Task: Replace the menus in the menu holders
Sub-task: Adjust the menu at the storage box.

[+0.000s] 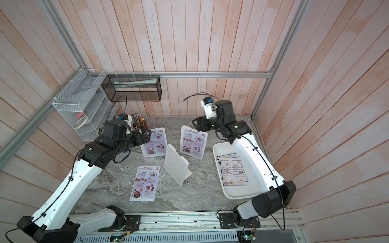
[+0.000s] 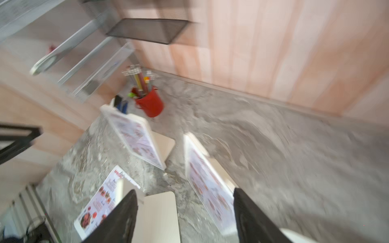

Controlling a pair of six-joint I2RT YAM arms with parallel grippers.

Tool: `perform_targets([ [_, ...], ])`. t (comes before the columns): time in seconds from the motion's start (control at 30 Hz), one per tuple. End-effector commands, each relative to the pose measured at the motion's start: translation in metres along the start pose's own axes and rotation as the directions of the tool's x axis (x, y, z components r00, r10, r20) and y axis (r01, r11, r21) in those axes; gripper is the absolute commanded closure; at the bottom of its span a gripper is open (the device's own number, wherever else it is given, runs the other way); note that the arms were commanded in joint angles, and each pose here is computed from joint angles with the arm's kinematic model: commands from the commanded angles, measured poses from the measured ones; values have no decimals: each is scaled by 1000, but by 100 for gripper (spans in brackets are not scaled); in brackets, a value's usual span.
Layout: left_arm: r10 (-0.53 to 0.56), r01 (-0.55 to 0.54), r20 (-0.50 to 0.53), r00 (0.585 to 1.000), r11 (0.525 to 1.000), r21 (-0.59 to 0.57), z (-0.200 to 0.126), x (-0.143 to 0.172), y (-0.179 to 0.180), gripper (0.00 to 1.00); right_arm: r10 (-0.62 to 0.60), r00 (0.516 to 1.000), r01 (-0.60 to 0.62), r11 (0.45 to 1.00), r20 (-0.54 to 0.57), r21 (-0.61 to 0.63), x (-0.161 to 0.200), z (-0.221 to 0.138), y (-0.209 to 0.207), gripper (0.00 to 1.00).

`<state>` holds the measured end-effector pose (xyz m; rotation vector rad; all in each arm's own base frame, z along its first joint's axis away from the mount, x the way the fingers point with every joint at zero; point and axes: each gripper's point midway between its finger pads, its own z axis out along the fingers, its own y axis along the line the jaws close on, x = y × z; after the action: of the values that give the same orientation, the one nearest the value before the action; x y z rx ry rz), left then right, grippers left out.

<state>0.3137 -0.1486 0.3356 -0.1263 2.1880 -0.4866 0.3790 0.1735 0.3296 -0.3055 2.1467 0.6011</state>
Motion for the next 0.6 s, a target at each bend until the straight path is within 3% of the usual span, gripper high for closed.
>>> perform_targets([
  [0.0,73,-73,-12,997,997,28,-10,9,-29,3,269,963,-270,960,24,75,42,-8,-66,25],
  [0.13,158,-149,-50,986,977,150,-4,30,-89,3,444,891,-452,854,91,257,101,-26,-152,24],
  [0.27,225,-194,-85,971,942,272,7,57,-146,3,517,851,-500,737,97,456,165,-28,-208,22],
  [0.4,302,-234,-122,945,890,392,16,93,-201,3,576,810,-538,658,109,527,210,-26,-237,21],
  [0.57,330,-220,-157,931,849,480,31,123,-236,3,599,793,-536,604,107,590,238,-24,-260,21],
])
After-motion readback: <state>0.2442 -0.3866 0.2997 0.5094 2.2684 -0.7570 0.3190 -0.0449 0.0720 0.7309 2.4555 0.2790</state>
